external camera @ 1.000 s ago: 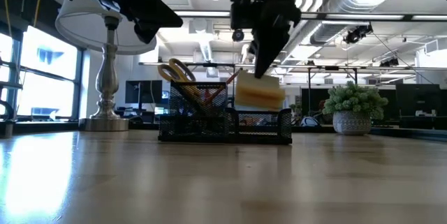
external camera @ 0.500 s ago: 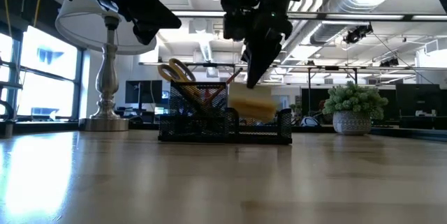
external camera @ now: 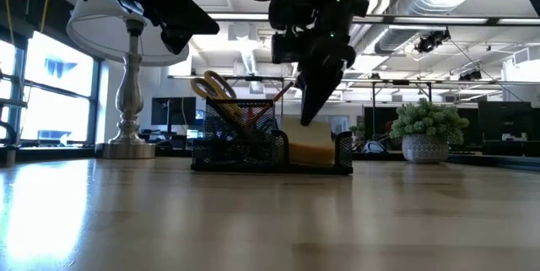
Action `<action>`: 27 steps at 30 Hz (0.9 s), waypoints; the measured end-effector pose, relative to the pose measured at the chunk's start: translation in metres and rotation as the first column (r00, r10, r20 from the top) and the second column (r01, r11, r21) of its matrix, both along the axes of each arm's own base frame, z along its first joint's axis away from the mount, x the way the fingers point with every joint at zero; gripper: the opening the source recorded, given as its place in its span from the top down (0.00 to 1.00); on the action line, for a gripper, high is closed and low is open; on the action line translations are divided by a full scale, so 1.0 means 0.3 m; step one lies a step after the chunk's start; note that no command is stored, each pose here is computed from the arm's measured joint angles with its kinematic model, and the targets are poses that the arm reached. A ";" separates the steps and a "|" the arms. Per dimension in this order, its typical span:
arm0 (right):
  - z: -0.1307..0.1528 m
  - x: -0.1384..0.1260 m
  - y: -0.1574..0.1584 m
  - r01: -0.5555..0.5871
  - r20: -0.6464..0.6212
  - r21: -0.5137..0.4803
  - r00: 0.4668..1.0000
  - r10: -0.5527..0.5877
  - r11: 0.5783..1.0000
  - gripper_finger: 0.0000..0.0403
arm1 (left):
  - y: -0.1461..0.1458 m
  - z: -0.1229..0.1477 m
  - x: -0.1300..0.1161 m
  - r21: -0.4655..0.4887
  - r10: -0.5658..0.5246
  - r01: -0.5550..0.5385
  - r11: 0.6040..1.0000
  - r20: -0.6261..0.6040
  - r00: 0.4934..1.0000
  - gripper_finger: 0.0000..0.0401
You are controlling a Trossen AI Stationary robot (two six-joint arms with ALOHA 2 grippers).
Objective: Pick and place office supplies into organizer
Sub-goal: Put the yellow sticky notes into the desk organizer
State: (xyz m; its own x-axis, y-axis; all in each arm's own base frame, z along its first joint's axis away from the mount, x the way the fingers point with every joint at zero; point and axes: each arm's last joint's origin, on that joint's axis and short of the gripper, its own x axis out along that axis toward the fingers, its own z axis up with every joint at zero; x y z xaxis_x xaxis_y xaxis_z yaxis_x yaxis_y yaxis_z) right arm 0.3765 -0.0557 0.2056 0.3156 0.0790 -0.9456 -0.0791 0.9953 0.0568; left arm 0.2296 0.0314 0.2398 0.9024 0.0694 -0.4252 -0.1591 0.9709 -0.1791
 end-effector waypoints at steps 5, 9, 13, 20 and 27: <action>-0.023 -0.009 0.001 0.011 -0.012 0.005 1.000 -0.011 1.000 0.99 | 0.000 0.000 0.000 0.000 0.000 0.000 1.000 -0.001 1.000 0.99; -0.035 -0.013 0.002 0.018 -0.015 0.007 1.000 -0.018 1.000 0.97 | 0.000 0.000 0.000 0.000 0.000 0.000 1.000 0.000 1.000 0.99; -0.053 -0.013 0.002 0.015 0.003 0.004 1.000 -0.015 1.000 0.96 | 0.000 0.000 0.000 0.001 0.000 0.000 1.000 0.000 1.000 0.99; -0.063 -0.013 0.002 0.023 0.014 0.003 1.000 -0.023 1.000 0.96 | 0.000 0.000 0.000 0.000 0.000 0.000 1.000 -0.001 1.000 0.99; -0.063 -0.013 0.000 0.033 0.012 -0.017 0.999 -0.033 0.999 0.96 | 0.000 0.000 0.000 0.000 0.000 0.000 1.000 -0.001 1.000 0.99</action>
